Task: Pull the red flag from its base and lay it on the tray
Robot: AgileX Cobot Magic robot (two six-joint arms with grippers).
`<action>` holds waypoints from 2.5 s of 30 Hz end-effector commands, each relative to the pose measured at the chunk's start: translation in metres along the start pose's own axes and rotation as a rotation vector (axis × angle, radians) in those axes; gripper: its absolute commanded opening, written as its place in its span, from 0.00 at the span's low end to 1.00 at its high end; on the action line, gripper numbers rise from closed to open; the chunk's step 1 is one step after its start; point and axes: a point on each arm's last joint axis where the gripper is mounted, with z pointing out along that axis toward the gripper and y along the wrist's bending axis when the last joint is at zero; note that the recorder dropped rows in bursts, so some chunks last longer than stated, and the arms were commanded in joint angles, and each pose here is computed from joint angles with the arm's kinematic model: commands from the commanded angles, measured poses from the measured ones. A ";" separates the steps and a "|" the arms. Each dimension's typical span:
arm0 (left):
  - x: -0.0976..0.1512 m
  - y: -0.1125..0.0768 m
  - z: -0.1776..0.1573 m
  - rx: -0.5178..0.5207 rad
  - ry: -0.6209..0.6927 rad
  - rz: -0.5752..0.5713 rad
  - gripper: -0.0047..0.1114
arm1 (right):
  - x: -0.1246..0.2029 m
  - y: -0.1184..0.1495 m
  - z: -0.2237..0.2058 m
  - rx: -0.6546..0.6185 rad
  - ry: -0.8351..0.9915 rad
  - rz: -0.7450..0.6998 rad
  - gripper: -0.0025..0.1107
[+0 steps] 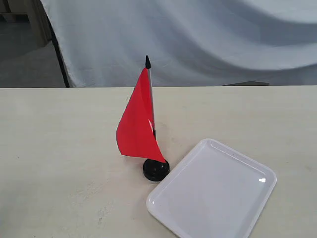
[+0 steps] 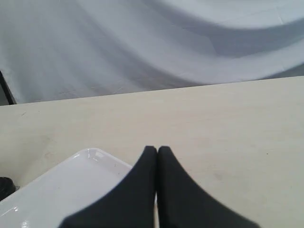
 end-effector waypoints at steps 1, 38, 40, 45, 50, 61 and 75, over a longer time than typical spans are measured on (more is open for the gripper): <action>0.000 -0.001 0.000 0.009 -0.008 0.003 0.04 | 0.000 0.000 0.000 -0.001 -0.005 -0.004 0.03; 0.000 -0.001 0.000 0.009 -0.008 0.003 0.04 | -0.060 0.002 -0.024 -0.183 -0.717 0.398 0.03; 0.000 -0.001 0.000 0.009 -0.008 0.003 0.04 | -0.063 0.003 -0.027 -0.198 -0.763 0.401 0.03; 0.000 -0.001 0.000 0.009 -0.008 0.003 0.04 | -0.065 0.010 -0.013 -0.243 -0.699 0.335 0.03; 0.000 -0.001 0.000 0.009 -0.008 0.003 0.04 | -0.067 0.015 0.010 -0.282 -0.639 0.309 0.03; 0.000 -0.001 0.000 0.009 -0.008 0.003 0.04 | -0.062 0.054 0.100 -0.634 -0.319 0.055 0.03; 0.000 -0.001 0.000 0.009 -0.008 0.003 0.04 | 0.059 0.116 0.223 -0.838 0.081 -0.208 0.03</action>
